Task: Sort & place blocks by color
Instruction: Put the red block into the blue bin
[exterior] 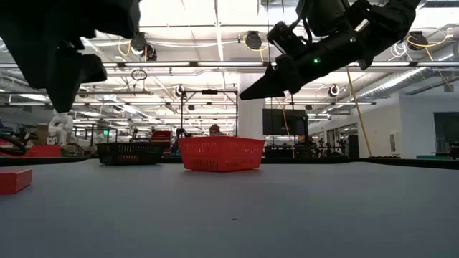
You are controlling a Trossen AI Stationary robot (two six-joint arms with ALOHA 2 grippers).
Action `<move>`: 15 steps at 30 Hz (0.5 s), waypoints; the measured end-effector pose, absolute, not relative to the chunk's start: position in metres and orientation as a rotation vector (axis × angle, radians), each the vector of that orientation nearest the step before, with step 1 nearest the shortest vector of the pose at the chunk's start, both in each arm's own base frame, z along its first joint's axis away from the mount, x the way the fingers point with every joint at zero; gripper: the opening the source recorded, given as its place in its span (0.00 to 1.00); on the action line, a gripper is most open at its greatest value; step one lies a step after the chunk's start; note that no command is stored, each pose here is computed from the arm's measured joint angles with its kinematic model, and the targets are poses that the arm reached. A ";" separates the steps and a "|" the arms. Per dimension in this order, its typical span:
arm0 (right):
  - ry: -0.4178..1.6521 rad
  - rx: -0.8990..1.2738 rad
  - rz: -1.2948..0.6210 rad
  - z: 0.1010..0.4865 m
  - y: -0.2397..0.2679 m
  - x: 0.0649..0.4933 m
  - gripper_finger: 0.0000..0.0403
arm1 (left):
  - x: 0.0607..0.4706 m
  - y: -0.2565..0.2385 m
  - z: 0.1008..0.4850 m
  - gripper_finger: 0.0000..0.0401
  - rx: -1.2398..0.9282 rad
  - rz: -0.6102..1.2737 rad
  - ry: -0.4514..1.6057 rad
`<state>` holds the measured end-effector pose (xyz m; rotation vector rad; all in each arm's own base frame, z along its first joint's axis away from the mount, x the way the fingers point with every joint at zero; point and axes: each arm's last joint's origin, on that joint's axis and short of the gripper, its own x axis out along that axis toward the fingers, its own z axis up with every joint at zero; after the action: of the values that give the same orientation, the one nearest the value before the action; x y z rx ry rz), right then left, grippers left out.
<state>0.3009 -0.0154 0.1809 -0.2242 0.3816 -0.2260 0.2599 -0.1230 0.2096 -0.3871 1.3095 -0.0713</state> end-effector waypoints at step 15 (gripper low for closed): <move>0.399 -0.204 -0.148 0.178 0.010 0.300 0.64 | 0.284 -0.144 0.150 0.50 -0.101 -0.387 1.535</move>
<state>0.3000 0.0098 0.1780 -0.2041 0.3994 -0.1478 0.2836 -0.1436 0.1499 -0.1015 1.5354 -0.3870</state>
